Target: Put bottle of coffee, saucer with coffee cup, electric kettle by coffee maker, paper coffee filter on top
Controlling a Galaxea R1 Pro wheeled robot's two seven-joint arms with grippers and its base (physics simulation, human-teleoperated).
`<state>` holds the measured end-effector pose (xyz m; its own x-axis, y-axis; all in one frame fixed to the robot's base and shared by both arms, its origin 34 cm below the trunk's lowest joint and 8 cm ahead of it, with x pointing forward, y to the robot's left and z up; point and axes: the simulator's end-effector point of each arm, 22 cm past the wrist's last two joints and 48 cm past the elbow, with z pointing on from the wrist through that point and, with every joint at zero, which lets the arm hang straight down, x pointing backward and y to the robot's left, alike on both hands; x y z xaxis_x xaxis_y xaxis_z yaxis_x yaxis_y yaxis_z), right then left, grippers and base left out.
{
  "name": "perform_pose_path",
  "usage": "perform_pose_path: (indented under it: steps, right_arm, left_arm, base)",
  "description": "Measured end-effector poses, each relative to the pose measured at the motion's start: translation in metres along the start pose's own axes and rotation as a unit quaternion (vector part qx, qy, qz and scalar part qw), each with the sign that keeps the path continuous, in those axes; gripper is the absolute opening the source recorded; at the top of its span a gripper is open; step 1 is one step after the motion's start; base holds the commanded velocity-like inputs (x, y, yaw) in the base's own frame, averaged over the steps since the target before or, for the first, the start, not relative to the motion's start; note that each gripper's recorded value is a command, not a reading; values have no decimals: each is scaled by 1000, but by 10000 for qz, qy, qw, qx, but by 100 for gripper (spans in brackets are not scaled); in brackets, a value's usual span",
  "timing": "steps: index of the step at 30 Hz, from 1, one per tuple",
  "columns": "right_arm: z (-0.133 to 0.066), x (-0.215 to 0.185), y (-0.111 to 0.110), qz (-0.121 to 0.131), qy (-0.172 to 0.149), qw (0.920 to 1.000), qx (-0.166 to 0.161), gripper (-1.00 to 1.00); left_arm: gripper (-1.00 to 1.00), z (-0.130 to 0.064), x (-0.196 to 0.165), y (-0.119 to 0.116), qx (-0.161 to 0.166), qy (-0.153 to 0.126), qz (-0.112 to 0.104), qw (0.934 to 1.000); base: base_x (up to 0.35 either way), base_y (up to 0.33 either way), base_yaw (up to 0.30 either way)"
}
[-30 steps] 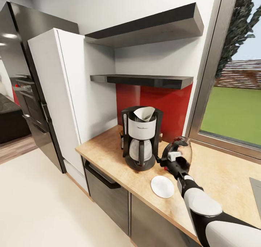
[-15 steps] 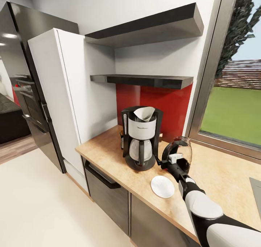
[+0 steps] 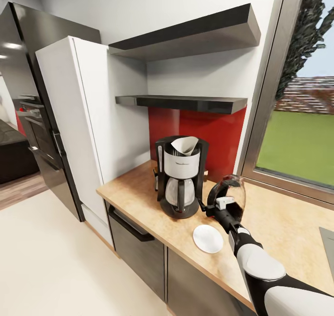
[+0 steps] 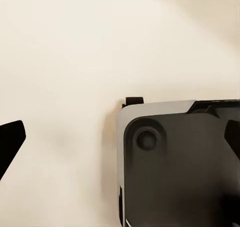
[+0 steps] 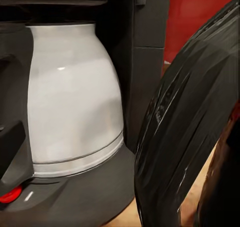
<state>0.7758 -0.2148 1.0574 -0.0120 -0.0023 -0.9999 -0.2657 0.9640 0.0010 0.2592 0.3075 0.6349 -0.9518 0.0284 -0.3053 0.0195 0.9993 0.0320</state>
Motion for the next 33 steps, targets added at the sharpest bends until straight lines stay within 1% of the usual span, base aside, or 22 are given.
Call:
perform_pose_path:
  steps: [5, 10, 16, 25, 33]
  right_arm:
    - [0, 0, 0, 0, 1, 10000, 0, 100]
    - [0, 1, 0, 1, 7, 10000, -1, 100]
    - [0, 1, 0, 1, 10, 10000, -1, 100]
    - [0, 1, 0, 2, 8, 10000, 0, 100]
    - [-1, 2, 0, 4, 14, 10000, 0, 100]
  left_arm:
    - [100, 0, 0, 0, -9, -4, -16, 10000]
    - [100, 0, 0, 1, -25, -2, -40, 10000]
    - [100, 0, 0, 2, -32, 0, -47, 10000]
    - [100, 0, 0, -2, -11, -3, -55, 10000]
    - [100, 0, -1, -7, 16, -4, -76, 10000]
  base:
    - [-104, -167, 0]
    - [-45, -25, 0]
    - [-215, -122, 0]
    - [-37, -16, 0]
    - [-96, 0, 0]
